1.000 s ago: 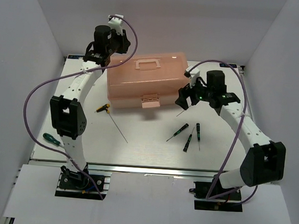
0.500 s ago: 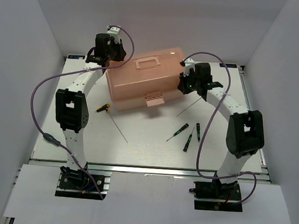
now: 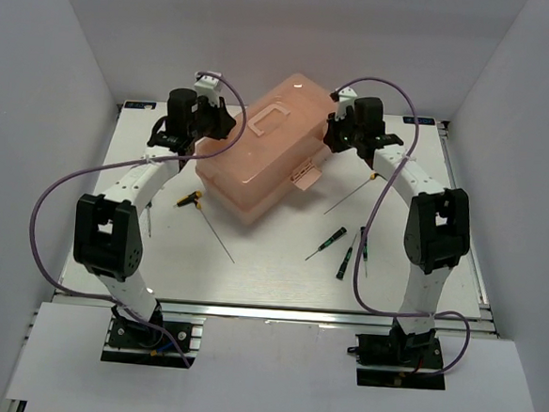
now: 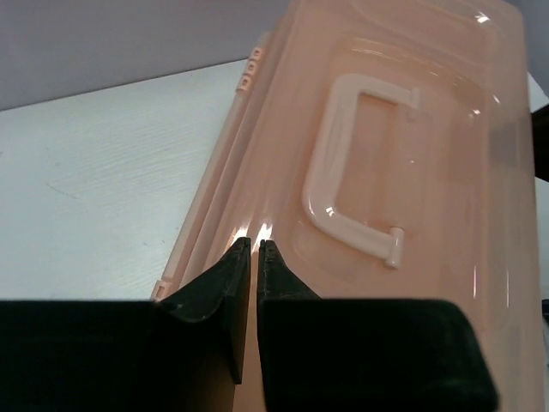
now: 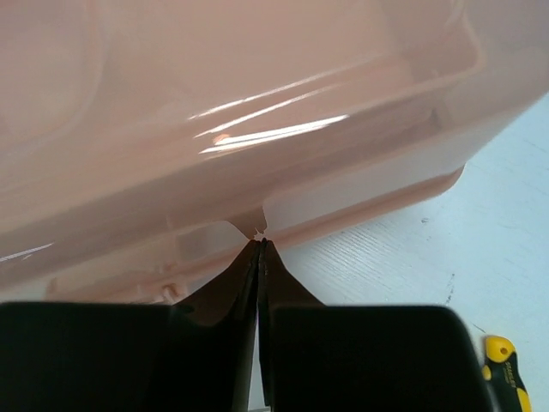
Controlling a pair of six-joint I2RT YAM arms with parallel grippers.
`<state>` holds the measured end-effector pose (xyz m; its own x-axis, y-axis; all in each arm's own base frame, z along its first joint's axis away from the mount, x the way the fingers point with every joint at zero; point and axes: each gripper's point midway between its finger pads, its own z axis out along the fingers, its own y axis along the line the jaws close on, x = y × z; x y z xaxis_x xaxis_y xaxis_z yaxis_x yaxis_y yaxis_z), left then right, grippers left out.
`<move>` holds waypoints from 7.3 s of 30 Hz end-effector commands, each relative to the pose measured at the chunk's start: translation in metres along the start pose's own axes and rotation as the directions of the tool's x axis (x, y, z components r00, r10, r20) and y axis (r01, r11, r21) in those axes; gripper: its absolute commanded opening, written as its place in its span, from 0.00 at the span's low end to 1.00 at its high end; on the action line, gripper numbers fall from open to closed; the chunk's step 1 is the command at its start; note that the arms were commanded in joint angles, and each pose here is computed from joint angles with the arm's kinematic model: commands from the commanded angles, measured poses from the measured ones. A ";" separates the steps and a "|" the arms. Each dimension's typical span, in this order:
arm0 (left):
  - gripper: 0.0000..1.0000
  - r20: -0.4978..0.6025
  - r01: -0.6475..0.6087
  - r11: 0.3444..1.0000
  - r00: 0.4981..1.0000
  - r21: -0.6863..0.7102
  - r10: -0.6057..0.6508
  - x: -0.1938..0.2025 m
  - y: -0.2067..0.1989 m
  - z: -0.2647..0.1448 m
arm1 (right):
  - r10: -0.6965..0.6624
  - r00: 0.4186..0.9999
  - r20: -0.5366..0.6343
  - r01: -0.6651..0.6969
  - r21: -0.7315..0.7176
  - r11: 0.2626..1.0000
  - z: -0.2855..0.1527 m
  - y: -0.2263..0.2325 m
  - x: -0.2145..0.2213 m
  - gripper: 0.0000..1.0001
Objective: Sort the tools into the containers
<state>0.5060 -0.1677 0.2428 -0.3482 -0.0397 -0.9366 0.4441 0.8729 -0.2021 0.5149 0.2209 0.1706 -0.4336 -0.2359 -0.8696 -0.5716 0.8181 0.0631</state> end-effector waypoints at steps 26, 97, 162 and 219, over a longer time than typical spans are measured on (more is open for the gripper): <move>0.51 0.037 0.131 0.982 0.991 -0.133 -0.128 -0.035 -0.024 -0.018 | 0.061 0.948 0.312 0.021 -0.253 0.967 -0.098 0.069 -0.153 0.74; 0.57 0.242 0.124 0.992 0.962 0.036 -0.129 -0.012 -0.077 -0.124 | 0.715 0.691 -0.109 -0.722 -0.147 0.676 0.001 0.203 -0.095 0.72; 0.70 -0.097 0.319 0.879 0.947 0.353 -0.305 0.063 -0.137 -0.080 | 0.570 0.821 0.037 -0.564 -0.100 0.820 -0.007 0.152 -0.115 0.76; 0.71 -0.044 0.422 0.889 0.906 0.179 -0.421 0.002 -0.127 -0.007 | 0.701 0.686 -0.197 -0.699 -0.447 0.558 -0.038 0.192 -0.141 0.68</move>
<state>0.4418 -0.2758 0.2608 -0.5294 -0.3635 -0.7665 0.4310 0.6630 -0.6121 0.4534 0.3785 0.2864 -0.8410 0.3358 -0.4243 -0.2310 0.4863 0.8427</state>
